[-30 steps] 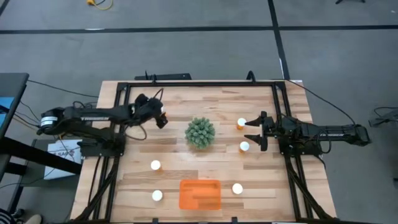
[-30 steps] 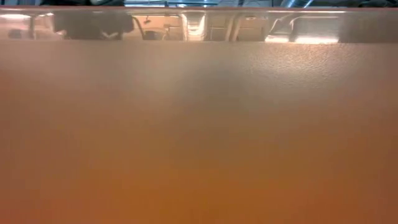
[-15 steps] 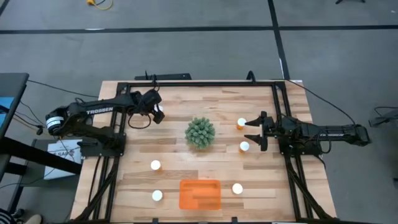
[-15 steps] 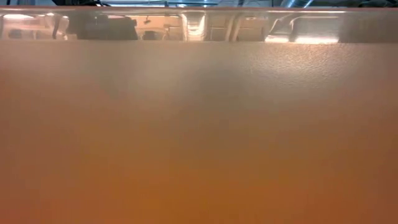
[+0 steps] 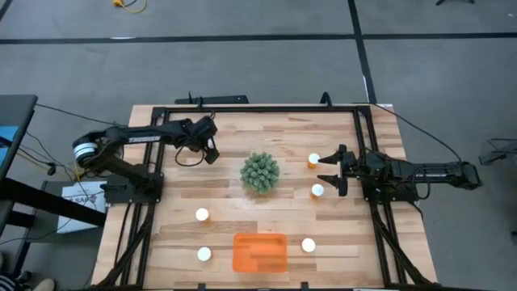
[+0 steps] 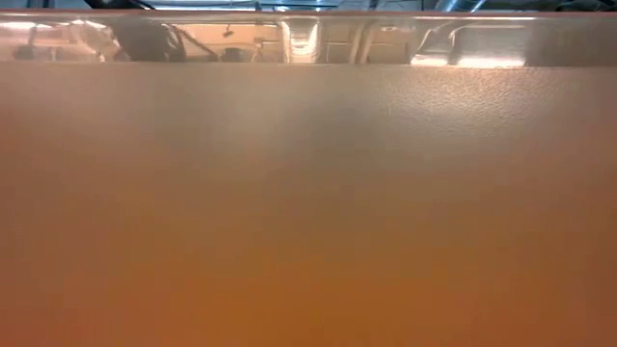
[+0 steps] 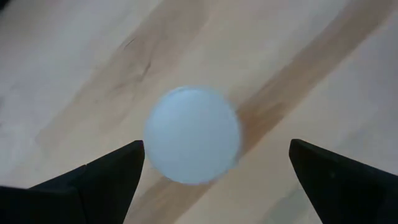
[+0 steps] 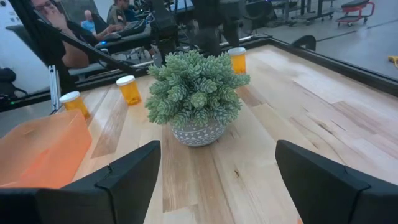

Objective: Pick and place pill bottles into a basket
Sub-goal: Put the orange pill bottle into the orange bin

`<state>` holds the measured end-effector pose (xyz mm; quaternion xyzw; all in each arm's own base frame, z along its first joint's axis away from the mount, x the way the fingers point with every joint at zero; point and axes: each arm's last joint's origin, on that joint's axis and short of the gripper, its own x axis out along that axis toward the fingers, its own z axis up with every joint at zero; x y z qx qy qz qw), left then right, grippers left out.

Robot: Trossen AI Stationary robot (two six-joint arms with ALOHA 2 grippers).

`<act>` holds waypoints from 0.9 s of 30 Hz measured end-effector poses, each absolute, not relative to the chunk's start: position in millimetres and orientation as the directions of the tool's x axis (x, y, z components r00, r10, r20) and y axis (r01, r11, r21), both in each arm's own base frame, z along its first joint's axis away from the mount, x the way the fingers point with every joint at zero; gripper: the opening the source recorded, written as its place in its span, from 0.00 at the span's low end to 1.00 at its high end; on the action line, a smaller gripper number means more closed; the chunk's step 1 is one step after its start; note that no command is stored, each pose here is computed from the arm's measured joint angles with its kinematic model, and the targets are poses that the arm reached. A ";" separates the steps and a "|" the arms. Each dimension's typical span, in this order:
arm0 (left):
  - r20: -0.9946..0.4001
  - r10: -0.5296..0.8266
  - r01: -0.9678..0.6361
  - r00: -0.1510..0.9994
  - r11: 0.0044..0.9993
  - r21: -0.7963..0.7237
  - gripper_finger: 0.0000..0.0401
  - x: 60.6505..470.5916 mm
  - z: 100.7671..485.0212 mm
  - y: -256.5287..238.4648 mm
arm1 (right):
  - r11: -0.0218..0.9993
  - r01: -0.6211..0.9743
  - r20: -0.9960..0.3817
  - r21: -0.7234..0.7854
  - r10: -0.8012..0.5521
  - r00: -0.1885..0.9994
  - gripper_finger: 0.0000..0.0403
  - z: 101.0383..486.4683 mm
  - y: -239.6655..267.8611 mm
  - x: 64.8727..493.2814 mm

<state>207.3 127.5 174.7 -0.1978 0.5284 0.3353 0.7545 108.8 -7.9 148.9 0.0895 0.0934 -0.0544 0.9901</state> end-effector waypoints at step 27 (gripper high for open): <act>-0.930 0.331 -0.712 0.159 0.691 0.124 0.61 214.2 158.3 140.1 | 0.978 0.124 -0.195 0.167 -0.091 0.977 0.77 148.8 -7.9 108.8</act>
